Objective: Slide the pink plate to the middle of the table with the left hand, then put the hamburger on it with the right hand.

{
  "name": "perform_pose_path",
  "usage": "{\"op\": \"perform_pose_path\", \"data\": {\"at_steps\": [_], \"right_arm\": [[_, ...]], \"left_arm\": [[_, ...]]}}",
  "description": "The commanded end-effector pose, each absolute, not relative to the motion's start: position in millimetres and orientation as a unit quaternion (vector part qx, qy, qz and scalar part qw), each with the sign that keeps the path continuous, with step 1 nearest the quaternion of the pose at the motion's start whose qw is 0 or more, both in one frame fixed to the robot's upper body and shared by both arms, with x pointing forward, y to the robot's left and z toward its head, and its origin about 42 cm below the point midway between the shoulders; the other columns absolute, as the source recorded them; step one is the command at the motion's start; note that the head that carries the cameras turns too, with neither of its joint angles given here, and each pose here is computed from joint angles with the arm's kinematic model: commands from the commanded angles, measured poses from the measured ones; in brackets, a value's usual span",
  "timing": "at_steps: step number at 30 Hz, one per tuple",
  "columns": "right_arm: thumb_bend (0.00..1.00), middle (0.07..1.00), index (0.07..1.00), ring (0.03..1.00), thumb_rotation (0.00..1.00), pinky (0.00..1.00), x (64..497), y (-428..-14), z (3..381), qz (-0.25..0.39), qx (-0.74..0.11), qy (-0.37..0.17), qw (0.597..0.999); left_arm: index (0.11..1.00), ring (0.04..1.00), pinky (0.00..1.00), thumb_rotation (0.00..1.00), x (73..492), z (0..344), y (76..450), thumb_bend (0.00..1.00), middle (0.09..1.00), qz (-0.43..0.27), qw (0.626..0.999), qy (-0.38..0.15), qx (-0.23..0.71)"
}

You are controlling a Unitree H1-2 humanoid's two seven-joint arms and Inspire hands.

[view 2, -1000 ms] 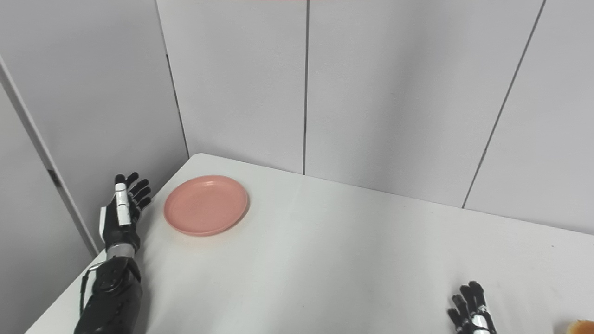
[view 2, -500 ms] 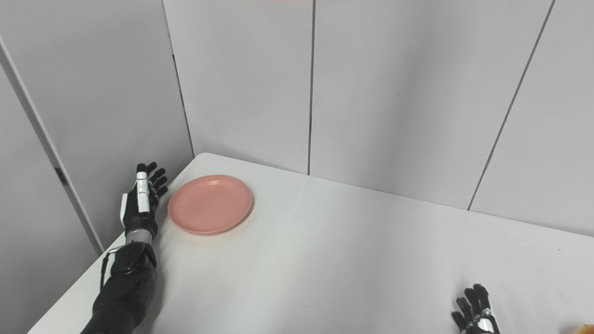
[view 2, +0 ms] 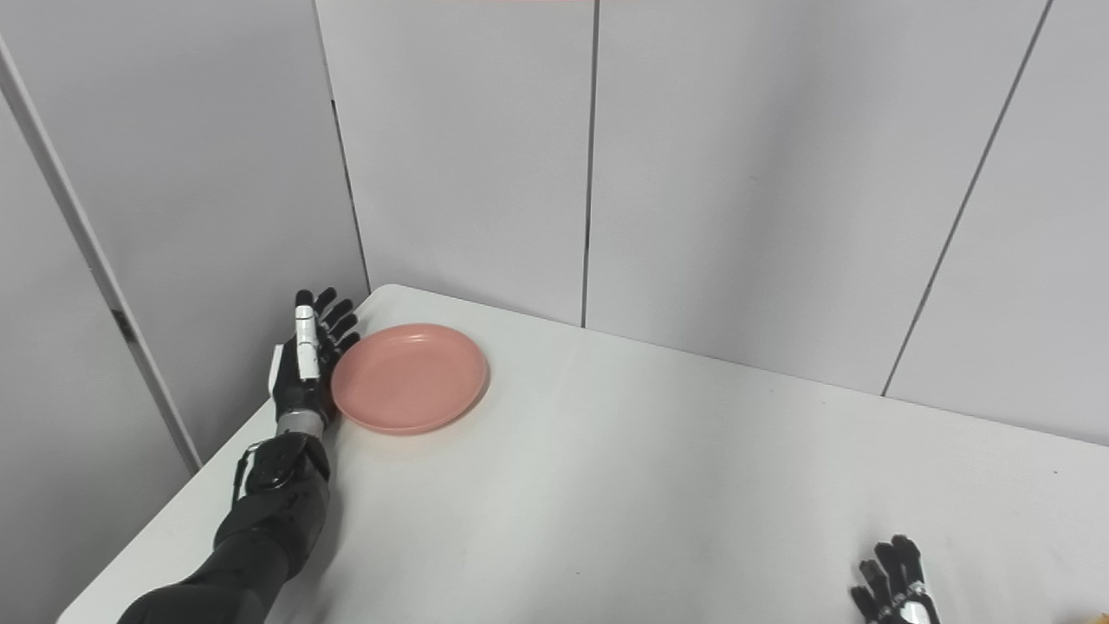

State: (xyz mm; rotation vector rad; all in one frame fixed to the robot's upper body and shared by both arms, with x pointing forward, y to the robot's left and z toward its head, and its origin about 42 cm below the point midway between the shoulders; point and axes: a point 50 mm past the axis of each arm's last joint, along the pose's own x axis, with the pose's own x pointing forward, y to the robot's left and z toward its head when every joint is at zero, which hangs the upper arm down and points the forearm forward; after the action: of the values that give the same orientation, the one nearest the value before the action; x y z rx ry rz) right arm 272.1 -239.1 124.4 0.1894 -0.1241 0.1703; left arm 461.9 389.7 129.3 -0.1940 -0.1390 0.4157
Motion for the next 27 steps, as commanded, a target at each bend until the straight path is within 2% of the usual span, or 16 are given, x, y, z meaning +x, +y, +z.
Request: {"op": "perform_pose_path", "data": {"at_steps": [1,13,16,27], "right_arm": [[0.71,1.000,1.000,1.000,0.86,1.00,264.4,-241.1,112.4,0.082,0.099,-0.056,0.990],[0.75,1.000,1.000,1.000,0.85,1.00,270.3,-235.8,109.9,0.088,0.098,-0.057,0.990],[0.71,1.000,1.000,1.000,0.91,1.00,270.7,-234.3,110.2,0.095,0.078,-0.064,0.990],[0.68,1.000,1.000,1.000,0.92,1.00,269.3,-224.5,116.6,0.087,0.060,-0.056,0.993]], "left_arm": [[0.835,0.845,0.84,1.00,466.7,122.6,372.3,0.80,0.829,0.189,0.974,-0.051,-0.113],[0.828,0.829,0.84,1.00,469.1,115.3,341.7,0.80,0.816,0.147,0.977,-0.041,-0.146],[0.822,0.822,0.83,1.00,468.6,114.6,337.2,0.81,0.810,0.139,0.979,-0.037,-0.143],[0.813,0.826,0.84,1.00,468.4,111.9,313.5,0.80,0.799,0.094,0.988,-0.024,-0.119]]}}
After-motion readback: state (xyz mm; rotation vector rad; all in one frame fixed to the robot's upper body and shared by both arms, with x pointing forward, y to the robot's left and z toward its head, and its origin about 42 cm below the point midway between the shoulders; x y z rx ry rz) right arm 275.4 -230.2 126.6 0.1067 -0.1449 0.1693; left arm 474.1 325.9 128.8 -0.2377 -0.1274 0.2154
